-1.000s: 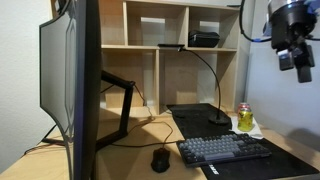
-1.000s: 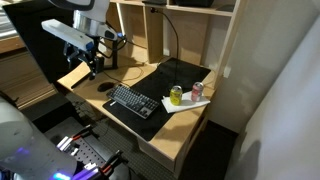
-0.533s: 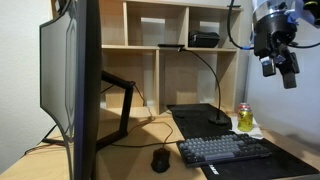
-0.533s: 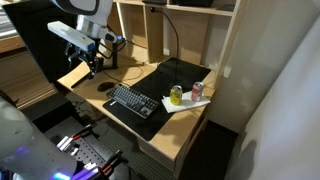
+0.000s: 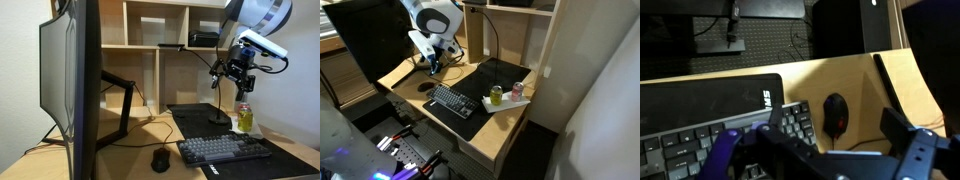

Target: Turn off the desk lamp

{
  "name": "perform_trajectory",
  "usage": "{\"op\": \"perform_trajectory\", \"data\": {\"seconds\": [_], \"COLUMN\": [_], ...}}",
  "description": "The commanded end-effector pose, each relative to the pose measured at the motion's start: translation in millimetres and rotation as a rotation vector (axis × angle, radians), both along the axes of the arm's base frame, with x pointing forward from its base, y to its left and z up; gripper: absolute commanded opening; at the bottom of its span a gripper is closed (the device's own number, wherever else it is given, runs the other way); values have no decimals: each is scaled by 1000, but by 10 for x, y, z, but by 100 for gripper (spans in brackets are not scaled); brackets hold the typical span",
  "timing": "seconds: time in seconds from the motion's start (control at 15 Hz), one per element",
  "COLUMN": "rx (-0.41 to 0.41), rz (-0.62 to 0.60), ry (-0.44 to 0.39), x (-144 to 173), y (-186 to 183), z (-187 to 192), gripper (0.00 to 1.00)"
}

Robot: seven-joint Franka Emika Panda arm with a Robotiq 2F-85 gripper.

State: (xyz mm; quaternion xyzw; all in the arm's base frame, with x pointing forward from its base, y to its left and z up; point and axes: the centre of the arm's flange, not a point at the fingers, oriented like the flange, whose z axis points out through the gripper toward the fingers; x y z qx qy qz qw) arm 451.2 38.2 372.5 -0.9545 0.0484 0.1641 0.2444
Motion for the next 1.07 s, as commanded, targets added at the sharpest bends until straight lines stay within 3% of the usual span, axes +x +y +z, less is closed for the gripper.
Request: {"op": "perform_trajectory", "data": {"seconds": [0.0,0.2,0.27,0.33,0.47,0.67,0.8,0.87,1.0], "rx": [14,21,-18,-6,86,173,226,187,208], "rz": [-32,-59,-86,-162,-272,-448,-561,-479,-526], "ry": [3,3,41,71,115,99,102,104,109], "x": [111,219,331,506,918,1441,1566,1287,1445], "y": [-46,-99,-80,-38,95,237,248,230,240], "z": [-33,-36,-105,-183,-331,-553,-590,-579,-656], "gripper": [100,100,100,100,100,100,100,100,100]}}
